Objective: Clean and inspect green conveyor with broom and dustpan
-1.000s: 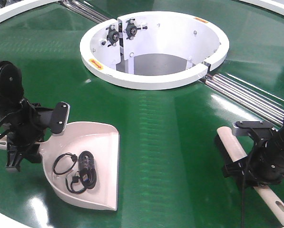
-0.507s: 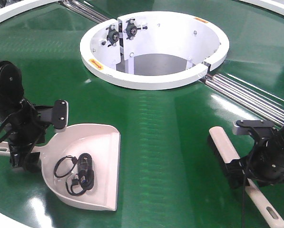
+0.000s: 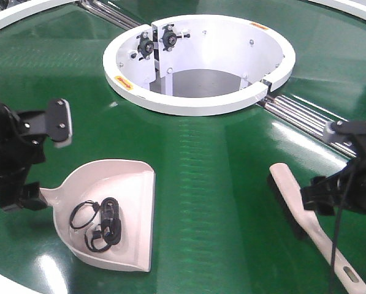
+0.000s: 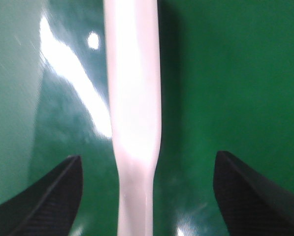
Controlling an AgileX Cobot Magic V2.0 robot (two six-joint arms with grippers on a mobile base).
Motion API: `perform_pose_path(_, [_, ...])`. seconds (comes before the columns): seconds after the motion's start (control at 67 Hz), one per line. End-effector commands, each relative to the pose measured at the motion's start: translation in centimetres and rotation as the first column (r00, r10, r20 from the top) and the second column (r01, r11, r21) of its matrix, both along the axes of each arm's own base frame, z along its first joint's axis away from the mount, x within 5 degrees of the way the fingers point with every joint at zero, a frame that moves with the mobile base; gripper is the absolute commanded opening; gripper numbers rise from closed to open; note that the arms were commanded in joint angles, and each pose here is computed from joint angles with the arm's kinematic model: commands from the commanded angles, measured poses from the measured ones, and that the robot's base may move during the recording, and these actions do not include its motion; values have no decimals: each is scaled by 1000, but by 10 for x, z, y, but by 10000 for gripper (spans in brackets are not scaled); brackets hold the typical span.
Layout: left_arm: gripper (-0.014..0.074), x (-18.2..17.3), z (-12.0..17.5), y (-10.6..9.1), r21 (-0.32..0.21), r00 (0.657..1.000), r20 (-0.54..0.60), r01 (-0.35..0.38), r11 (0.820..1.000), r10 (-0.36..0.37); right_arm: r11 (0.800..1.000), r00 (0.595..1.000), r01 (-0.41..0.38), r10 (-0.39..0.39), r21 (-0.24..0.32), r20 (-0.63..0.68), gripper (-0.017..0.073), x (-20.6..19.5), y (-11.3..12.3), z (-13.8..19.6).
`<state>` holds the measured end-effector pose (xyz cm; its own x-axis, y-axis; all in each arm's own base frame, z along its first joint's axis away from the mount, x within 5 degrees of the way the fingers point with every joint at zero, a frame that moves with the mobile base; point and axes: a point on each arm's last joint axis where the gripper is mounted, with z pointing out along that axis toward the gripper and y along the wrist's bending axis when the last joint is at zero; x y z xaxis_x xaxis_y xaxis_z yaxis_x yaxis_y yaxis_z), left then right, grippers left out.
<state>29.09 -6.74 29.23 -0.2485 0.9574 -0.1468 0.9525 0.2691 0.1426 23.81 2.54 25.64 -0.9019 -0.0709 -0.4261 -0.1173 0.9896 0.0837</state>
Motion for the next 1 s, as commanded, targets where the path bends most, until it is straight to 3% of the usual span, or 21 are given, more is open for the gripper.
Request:
perform_pose_path(0.0, [553,-20,39,0,-79,988,121,-89,993,98,1000,980,10,-11,7,198,533,-4,-2,33])
perform_pose_path(0.09, [516,-35,63,4,-145,960,211,-155,977,184,999,949,16,-24,29,315,533,-16,-3,54])
perform_pose_path(0.254, [463,-64,105,10,-268,875,404,-166,949,267,999,863,-3,-24,53,505,533,-51,-4,93])
perform_pose_path(0.373, [432,-91,132,17,-393,787,485,-194,899,382,1000,778,-9,-11,29,628,533,-89,-8,119])
perform_pose_path(0.433, [423,-106,147,20,-485,724,510,-204,850,465,1000,727,-8,-9,22,687,533,-109,-10,128])
perform_pose_path(0.478, [418,-116,157,23,-561,672,514,-207,802,533,1000,683,-7,-14,26,730,533,-123,-11,132])
perform_pose_path(0.567, [416,-134,166,27,-711,574,478,-192,677,665,999,606,-3,-25,34,795,533,-146,-13,123])
perform_pose_path(0.597, [416,-141,164,29,-743,551,465,-182,644,693,999,581,0,-28,34,814,532,-153,-14,116])
perform_pose_path(0.627, [416,-148,160,30,-761,534,464,-166,626,706,999,555,3,-31,35,831,531,-160,-15,109])
perform_pose_path(0.687, [416,-160,145,32,-767,517,491,-124,629,701,999,499,8,-41,42,866,529,-173,-16,94])
perform_pose_path(0.746, [416,-175,122,33,-759,504,535,-68,648,679,999,443,15,-38,35,896,527,-184,-18,79])
perform_pose_path(0.806, [416,-189,95,36,-767,485,552,-24,641,678,999,382,25,-32,24,923,526,-194,-20,64])
perform_pose_path(0.836, [416,-195,81,37,-777,474,550,-10,629,687,999,356,27,-35,28,934,526,-198,-20,58])
perform_pose_path(0.851, [416,-199,76,39,-789,462,547,4,615,698,999,348,28,-37,29,937,526,-199,-20,53])
perform_pose_path(0.896, [416,-205,52,40,-802,460,530,-1,597,713,999,312,26,-52,46,949,526,-201,-20,43])
perform_pose_path(0.985, [416,-213,16,43,-839,453,480,-12,544,751,996,278,22,-87,85,956,526,-200,-21,28])
